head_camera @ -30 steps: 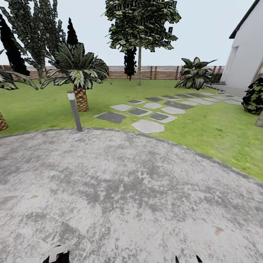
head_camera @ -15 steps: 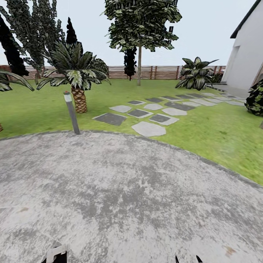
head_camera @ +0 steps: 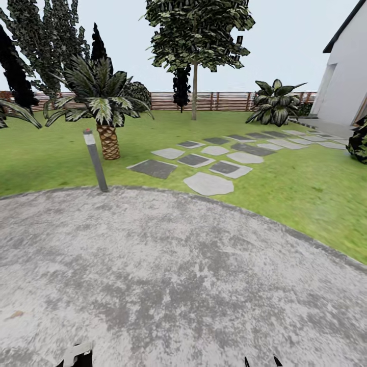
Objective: In the garden, pick up the pesticide atomizer on the floor and spray pesticide onto both trees until each tree trunk is fully covered.
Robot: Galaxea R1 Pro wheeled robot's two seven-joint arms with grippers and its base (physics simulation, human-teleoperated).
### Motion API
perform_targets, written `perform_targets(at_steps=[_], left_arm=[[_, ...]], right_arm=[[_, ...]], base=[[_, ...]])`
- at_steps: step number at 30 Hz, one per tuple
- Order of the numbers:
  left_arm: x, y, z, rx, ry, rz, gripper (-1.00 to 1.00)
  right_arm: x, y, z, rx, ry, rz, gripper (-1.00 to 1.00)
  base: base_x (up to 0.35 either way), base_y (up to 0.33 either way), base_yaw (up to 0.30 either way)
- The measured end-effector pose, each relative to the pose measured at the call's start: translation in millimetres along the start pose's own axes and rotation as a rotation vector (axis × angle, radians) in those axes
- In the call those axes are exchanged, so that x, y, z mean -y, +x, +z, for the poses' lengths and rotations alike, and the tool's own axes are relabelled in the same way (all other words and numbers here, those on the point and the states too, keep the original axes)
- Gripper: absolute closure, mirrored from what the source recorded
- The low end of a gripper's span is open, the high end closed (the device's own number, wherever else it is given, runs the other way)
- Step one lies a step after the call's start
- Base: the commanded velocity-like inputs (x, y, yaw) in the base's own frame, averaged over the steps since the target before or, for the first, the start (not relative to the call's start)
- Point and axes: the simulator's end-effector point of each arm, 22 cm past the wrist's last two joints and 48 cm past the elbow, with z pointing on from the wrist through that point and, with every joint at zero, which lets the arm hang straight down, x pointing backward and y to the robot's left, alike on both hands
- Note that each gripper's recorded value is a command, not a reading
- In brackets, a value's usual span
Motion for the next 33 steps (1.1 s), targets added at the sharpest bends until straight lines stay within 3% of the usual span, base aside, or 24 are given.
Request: perform_targets(at_steps=[33], left_arm=[[0.0,0.5,0.0,-0.002,0.000,-0.002,1.00]], right_arm=[[0.0,-0.1,0.1,0.000,0.000,0.000,-1.00]], base=[[0.340,0.000,0.000]])
